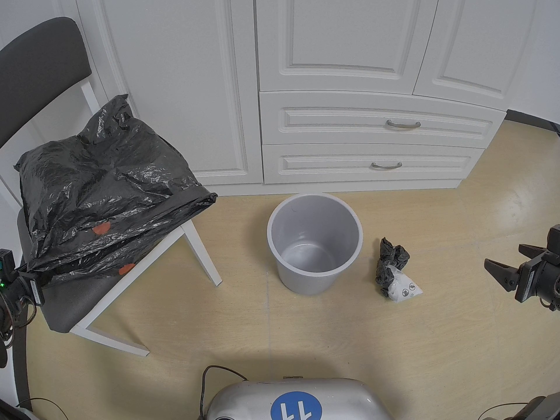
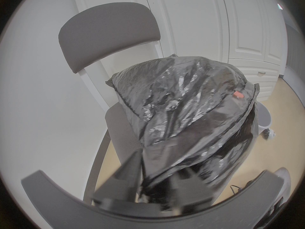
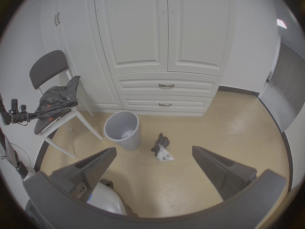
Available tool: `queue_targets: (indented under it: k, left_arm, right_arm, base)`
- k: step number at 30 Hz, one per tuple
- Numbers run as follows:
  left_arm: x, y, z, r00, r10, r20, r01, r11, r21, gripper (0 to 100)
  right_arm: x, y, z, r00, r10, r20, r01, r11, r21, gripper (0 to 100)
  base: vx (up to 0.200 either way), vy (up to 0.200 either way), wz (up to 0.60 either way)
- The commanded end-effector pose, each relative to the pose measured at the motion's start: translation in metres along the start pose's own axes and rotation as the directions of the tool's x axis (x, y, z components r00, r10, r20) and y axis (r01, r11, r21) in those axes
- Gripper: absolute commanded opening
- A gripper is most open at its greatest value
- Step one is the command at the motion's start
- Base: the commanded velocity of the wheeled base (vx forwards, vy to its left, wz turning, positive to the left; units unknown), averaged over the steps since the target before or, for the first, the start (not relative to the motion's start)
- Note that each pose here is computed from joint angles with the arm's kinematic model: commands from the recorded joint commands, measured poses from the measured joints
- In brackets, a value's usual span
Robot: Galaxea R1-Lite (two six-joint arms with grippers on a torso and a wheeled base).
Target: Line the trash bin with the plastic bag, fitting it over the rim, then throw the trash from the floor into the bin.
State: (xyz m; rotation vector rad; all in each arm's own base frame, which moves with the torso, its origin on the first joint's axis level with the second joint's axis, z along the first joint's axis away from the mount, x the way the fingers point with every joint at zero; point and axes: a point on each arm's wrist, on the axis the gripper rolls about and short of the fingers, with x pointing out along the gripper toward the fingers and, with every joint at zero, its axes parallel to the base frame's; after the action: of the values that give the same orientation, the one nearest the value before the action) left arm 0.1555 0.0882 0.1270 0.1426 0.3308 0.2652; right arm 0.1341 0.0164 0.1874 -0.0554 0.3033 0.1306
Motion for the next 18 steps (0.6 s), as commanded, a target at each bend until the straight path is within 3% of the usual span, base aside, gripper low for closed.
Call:
queue_targets:
  k: [1,10,14,18]
  left_arm:
    - [-0.004,-0.001,0.002,1.0,0.0,0.019,0.0,1.0,0.007,0]
    - [-0.025,-0.022,0.002,0.994,-0.08,0.072,0.076,0.996,0.055,0]
    - [-0.047,-0.04,-0.006,0.98,-0.165,0.11,0.15,0.98,0.129,0]
    - [-0.055,-0.046,-0.016,0.979,-0.18,0.09,0.16,0.968,0.194,0]
  right_arm:
    - [-0.001,0.0,0.0,1.0,0.001,0.004,-0.001,1.0,-0.002,100]
    - [-0.003,0.0,0.001,1.0,0.001,0.015,-0.001,1.0,-0.006,100]
    - [-0.011,0.0,0.004,0.999,0.001,0.05,-0.001,1.0,-0.006,100]
    - [-0.018,0.0,0.006,0.997,0.0,0.08,0.0,1.0,-0.006,100]
  base:
    - [0.0,0.0,0.0]
    - [0.0,0.0,0.0]
    - [0.0,0.0,0.0]
    - [0.0,0.0,0.0]
